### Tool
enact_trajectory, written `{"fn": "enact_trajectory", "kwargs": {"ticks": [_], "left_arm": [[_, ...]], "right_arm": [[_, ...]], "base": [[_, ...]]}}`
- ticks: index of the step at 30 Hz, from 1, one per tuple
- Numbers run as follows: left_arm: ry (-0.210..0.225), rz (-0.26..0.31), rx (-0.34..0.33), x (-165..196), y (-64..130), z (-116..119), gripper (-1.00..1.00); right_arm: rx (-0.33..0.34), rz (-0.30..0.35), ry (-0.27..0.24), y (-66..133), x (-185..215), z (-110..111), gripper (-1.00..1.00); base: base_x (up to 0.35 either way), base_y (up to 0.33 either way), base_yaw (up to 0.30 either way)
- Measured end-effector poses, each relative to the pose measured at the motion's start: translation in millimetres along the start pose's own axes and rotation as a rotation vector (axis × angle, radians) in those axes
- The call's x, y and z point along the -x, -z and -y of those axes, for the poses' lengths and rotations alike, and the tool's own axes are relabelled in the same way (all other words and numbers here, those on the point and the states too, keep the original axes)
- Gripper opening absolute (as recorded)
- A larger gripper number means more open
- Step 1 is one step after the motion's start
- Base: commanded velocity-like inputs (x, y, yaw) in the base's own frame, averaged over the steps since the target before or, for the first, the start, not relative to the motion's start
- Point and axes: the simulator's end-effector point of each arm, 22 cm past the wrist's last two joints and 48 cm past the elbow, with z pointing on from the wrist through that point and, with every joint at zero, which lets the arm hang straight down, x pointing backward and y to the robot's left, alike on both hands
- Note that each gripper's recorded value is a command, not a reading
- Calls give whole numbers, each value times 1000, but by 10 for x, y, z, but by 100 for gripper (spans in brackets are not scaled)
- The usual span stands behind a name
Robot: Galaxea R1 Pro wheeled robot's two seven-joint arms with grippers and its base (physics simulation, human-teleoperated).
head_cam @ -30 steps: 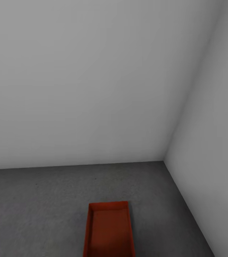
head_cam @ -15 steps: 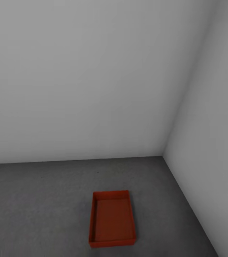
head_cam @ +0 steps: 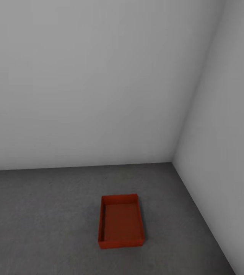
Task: Move the two storage containers from the living room to the garage. In the garage, place one container on the floor and stack the other container on top of it (either order is fine).
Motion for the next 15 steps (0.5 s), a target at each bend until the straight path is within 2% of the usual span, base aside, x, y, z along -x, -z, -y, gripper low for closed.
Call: {"fn": "enact_trajectory", "kwargs": {"ticks": [6, 15], "left_arm": [[1, 2, -1, 9, 7, 3, 100], [0, 4, -2, 13, 8, 8, 100]], "right_arm": [[-3, 3, -5, 3, 13, 11, 100], [-3, 5, -7, 4, 15, 11, 100]], "base": [[-16, 0, -60], [-1, 0, -256]]}}
